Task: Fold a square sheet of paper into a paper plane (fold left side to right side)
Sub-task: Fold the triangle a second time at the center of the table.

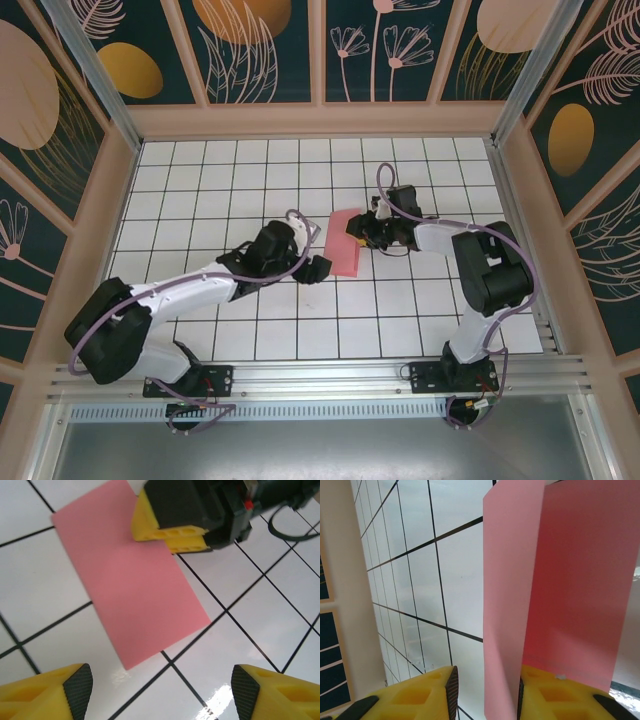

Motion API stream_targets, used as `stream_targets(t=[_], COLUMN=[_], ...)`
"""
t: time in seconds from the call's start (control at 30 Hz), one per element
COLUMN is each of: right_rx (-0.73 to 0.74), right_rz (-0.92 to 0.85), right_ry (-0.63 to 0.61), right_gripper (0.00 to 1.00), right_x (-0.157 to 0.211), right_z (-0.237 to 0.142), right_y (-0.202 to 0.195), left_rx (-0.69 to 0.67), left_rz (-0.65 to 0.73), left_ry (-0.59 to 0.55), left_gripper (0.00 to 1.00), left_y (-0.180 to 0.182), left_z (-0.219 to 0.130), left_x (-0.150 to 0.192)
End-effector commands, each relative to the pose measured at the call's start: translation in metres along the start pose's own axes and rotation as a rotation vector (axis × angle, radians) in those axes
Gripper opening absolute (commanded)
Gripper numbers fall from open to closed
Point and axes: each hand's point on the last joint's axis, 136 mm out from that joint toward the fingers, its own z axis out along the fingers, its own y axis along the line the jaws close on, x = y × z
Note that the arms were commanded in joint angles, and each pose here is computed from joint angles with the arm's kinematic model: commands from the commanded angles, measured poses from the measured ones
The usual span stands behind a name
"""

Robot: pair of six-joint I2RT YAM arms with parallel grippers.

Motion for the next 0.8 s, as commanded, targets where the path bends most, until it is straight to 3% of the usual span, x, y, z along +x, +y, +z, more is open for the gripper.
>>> stream_targets(t=[0.0, 0.2, 0.43, 0.77], right_rx=[-0.036, -0.066, -0.074, -0.069], right_rz=[0.000, 0.015, 0.012, 0.019], right_ry=[0.002, 0.012, 0.018, 0.025], right_gripper=[0.36, 0.36, 0.36, 0.35], right_x=[0.002, 0.005, 0.006, 0.006], right_z=[-0.010, -0.009, -0.006, -0.002], right_y=[0.017, 0.023, 0.025, 0.022], left_rx=[0.000, -0.059, -0.215, -0.393], left_rz=[0.045, 0.096, 0.139, 0.180], left_ry=[0.009, 0.074, 0.120, 0.151], left_gripper=[0.78, 0.81, 0.84, 0.79], left_y=[-0.014, -0.027, -0.017, -0.002], left_z=[0.015, 0.044, 0.070, 0.089], left_x=[0.003, 0.012, 0.015, 0.016])
